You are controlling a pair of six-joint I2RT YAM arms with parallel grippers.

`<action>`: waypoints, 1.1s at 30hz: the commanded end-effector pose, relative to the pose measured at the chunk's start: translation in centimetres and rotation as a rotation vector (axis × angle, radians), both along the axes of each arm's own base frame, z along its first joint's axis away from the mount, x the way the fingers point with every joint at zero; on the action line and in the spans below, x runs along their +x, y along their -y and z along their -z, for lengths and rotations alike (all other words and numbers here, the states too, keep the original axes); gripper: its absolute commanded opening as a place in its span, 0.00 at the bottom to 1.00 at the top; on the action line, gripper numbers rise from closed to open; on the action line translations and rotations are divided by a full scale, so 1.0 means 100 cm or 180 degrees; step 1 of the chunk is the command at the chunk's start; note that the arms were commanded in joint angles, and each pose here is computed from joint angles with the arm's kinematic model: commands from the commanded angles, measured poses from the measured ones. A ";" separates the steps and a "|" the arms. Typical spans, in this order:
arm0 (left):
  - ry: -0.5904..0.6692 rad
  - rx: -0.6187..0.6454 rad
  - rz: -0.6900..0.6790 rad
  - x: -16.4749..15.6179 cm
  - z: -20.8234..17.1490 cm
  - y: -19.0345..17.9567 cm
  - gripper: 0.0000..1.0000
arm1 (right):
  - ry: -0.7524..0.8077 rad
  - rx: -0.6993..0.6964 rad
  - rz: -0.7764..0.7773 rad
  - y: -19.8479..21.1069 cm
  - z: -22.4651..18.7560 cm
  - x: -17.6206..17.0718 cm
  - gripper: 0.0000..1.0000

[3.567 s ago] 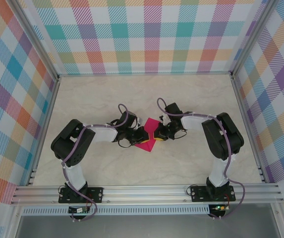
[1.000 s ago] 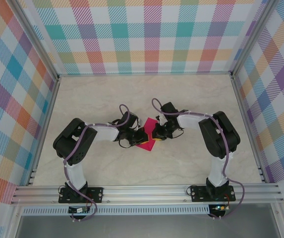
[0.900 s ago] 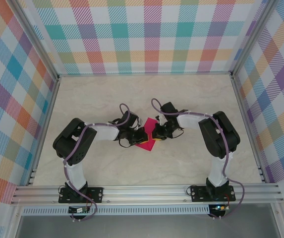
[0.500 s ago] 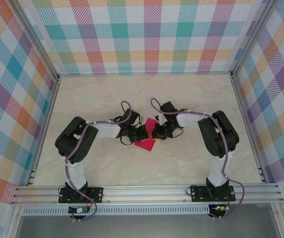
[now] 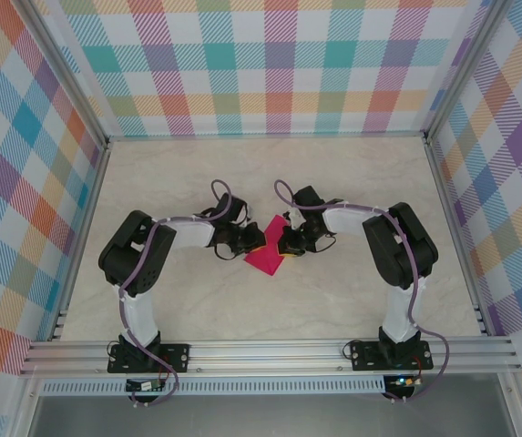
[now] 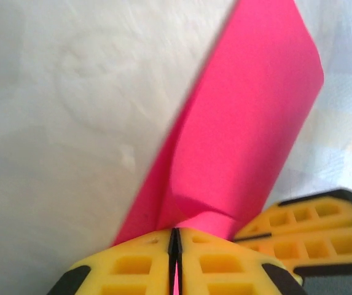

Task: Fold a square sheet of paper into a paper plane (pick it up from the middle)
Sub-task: Fold the triangle a second time at the center of the table.

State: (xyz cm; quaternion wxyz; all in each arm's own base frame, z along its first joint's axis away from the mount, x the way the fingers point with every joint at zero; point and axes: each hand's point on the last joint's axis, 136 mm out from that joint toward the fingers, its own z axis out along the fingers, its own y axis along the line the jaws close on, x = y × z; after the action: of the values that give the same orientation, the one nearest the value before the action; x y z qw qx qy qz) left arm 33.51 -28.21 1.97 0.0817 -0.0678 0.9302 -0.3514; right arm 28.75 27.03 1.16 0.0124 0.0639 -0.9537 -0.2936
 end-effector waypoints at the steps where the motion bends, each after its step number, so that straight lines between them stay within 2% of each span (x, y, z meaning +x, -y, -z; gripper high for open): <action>1: 0.0108 0.0433 -0.0400 0.035 0.018 -0.038 0.15 | -0.0315 -0.0747 -0.0002 0.043 0.051 -0.027 0.11; 5: 0.0216 0.0372 -0.0323 0.049 0.003 -0.032 0.15 | -0.0313 -0.0764 0.0006 0.044 0.052 -0.028 0.11; 7: 0.0327 0.0211 -0.0227 0.050 -0.013 -0.024 0.14 | -0.0314 -0.0761 0.0008 0.044 0.052 -0.028 0.11; 13: 0.0529 -0.0155 -0.0004 0.030 -0.045 -0.008 0.06 | -0.0334 -0.0754 0.0020 0.044 0.053 -0.029 0.11; 18: 0.0365 -0.0302 0.0306 0.003 -0.034 0.015 0.02 | -0.0355 -0.0762 0.0012 0.044 0.054 -0.030 0.11; 24: 0.0221 -0.0258 0.0383 -0.002 -0.015 0.028 0.00 | -0.0370 -0.0774 0.0018 0.044 0.056 -0.029 0.11; 33: 0.0146 0.0221 0.0225 0.004 0.014 0.008 0.00 | -0.0383 -0.0813 0.0005 0.045 0.057 -0.028 0.10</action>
State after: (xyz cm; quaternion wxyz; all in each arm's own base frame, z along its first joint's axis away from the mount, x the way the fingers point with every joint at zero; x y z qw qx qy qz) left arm 33.38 -30.33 2.24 0.0837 -0.0171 0.9245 -0.3716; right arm 28.83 27.09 1.13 0.0181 0.0624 -0.9545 -0.2911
